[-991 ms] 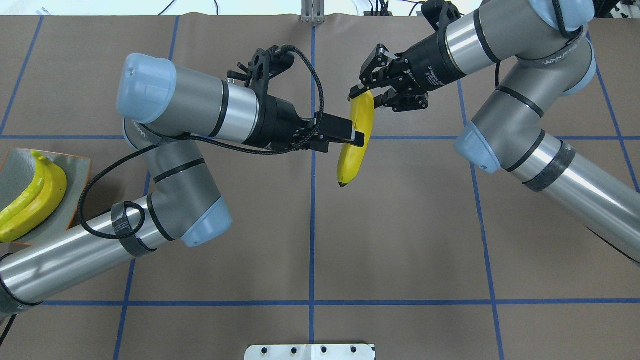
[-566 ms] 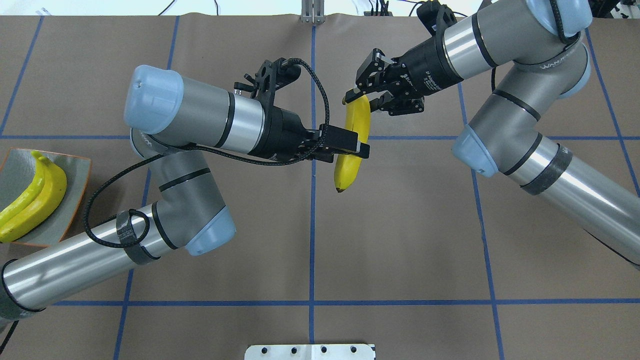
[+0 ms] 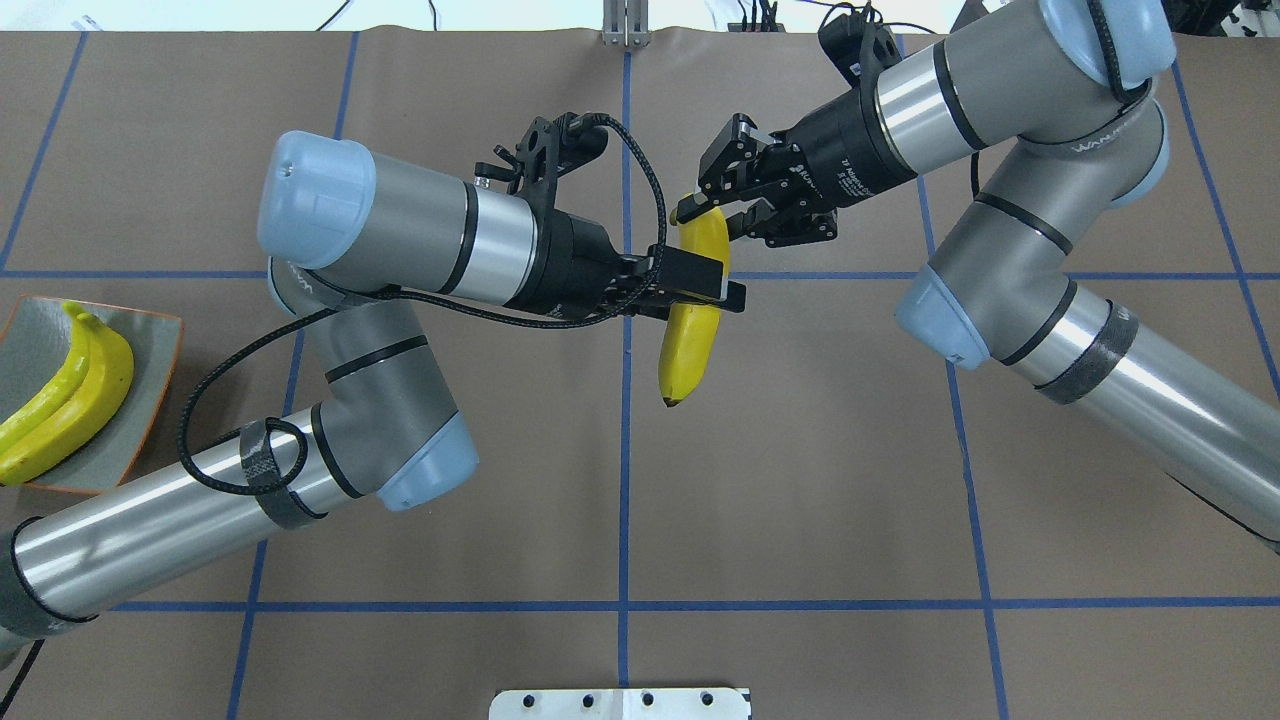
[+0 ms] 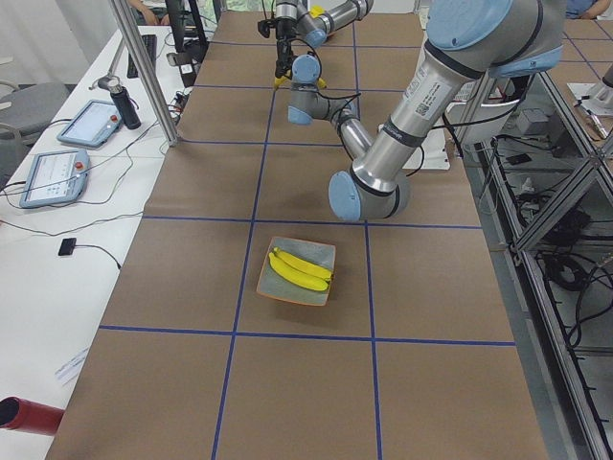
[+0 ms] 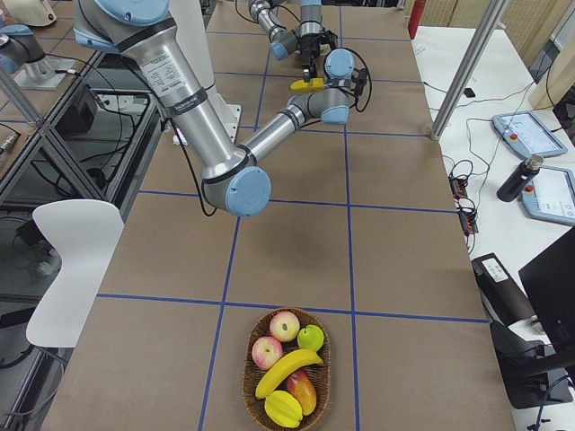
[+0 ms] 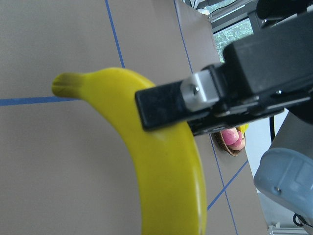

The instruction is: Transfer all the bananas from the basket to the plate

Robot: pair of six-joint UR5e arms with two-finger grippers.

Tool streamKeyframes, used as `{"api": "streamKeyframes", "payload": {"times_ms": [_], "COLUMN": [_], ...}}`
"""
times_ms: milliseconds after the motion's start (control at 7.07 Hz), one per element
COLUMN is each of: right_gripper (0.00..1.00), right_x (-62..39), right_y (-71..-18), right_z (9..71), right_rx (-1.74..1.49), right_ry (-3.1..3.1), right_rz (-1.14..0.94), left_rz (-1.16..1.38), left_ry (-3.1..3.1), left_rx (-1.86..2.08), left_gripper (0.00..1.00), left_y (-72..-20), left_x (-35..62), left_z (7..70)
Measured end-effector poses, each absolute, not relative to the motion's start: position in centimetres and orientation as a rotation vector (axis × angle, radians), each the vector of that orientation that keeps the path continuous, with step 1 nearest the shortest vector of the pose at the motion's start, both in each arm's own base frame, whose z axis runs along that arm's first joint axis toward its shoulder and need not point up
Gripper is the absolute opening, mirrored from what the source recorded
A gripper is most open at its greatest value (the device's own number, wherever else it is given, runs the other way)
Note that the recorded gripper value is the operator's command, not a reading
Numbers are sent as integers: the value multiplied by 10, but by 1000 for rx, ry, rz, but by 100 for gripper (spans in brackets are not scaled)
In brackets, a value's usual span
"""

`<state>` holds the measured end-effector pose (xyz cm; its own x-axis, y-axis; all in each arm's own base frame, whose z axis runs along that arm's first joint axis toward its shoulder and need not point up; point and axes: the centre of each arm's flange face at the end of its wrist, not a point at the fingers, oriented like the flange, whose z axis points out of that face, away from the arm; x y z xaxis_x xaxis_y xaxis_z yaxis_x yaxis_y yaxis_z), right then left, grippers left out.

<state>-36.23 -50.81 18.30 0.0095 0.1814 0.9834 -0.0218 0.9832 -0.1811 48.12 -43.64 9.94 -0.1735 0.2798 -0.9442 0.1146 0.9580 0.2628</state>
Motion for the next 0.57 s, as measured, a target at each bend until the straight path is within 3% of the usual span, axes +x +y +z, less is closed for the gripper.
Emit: {"api": "streamKeyframes", "payload": {"times_ms": [142,283,425,566], "right_gripper": [0,57,100,100], "right_x": [-363,-363,-363,-362], "right_y": [-506,-504,-504,-504], "right_z": [181,181,181,182], "right_rx": [-127,-127,-127,-124], "right_ry": [-1558,-1559,-1559,-1559], "right_rz": [153,152,152,152], "left_rz": [150,150,151,151], "left_ry": [1748,1747,1746,1743], "left_rx": [295,293,290,287], "left_gripper": [0,0,0,0], "left_y": [-436,-436,-435,-434], "left_x": [482,483,484,485], "left_z": [99,100,100,101]}}
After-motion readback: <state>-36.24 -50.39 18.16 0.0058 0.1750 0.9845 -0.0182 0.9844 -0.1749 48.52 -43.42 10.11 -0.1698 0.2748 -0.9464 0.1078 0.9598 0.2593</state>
